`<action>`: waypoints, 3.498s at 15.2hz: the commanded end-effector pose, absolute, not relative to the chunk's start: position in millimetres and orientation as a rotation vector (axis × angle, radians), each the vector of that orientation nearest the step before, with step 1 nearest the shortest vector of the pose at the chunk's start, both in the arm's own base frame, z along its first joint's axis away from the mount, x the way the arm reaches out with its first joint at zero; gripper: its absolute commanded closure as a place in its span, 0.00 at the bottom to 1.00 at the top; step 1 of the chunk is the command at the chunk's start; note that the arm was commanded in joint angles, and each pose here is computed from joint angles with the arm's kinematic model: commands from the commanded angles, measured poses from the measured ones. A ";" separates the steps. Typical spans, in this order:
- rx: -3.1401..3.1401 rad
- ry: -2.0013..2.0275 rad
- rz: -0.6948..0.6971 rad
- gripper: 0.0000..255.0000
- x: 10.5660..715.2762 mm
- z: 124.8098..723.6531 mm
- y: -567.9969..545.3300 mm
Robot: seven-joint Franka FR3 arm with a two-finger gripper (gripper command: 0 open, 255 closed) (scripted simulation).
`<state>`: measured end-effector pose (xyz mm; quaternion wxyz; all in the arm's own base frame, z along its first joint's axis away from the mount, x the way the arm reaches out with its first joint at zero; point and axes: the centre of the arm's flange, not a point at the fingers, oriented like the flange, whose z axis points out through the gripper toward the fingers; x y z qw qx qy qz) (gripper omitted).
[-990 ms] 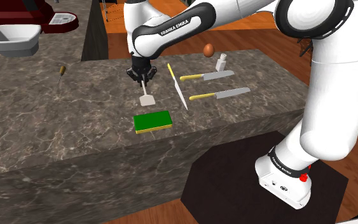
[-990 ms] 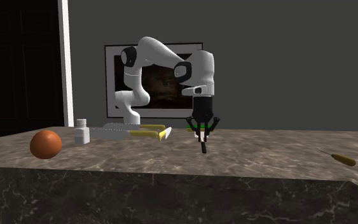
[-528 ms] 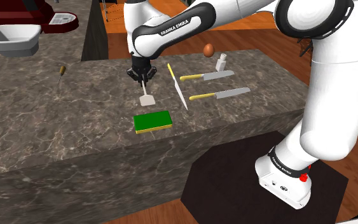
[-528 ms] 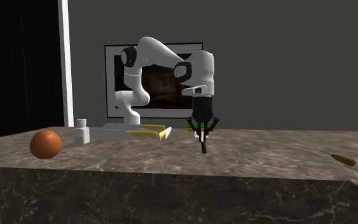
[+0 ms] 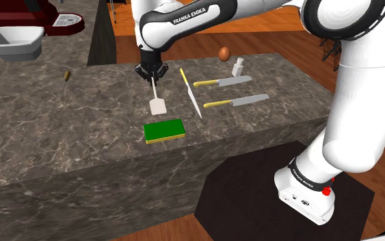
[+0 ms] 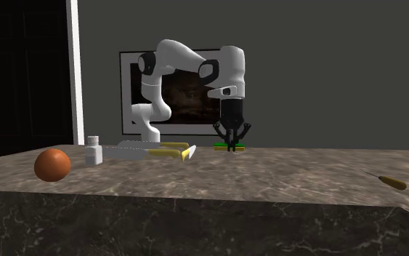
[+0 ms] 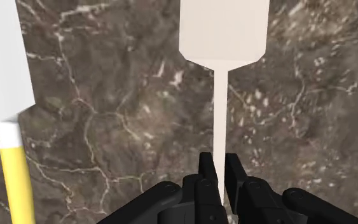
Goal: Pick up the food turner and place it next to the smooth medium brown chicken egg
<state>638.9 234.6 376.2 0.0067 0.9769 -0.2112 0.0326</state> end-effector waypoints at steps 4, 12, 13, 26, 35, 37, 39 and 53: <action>3.056 -0.660 0.101 1.00 638.1 401.8 234.8; 3.056 -0.660 0.101 1.00 638.1 444.1 234.8; 3.056 -0.660 0.101 1.00 638.1 449.4 234.8; 3.056 -0.660 0.101 1.00 624.9 493.2 183.7; 3.056 -0.660 0.101 1.00 595.1 493.3 68.7; 3.056 -0.660 0.101 1.00 588.5 493.3 43.2; 3.056 -0.660 0.101 1.00 581.8 493.3 17.6; 3.056 -0.660 0.101 1.00 535.5 493.5 -161.3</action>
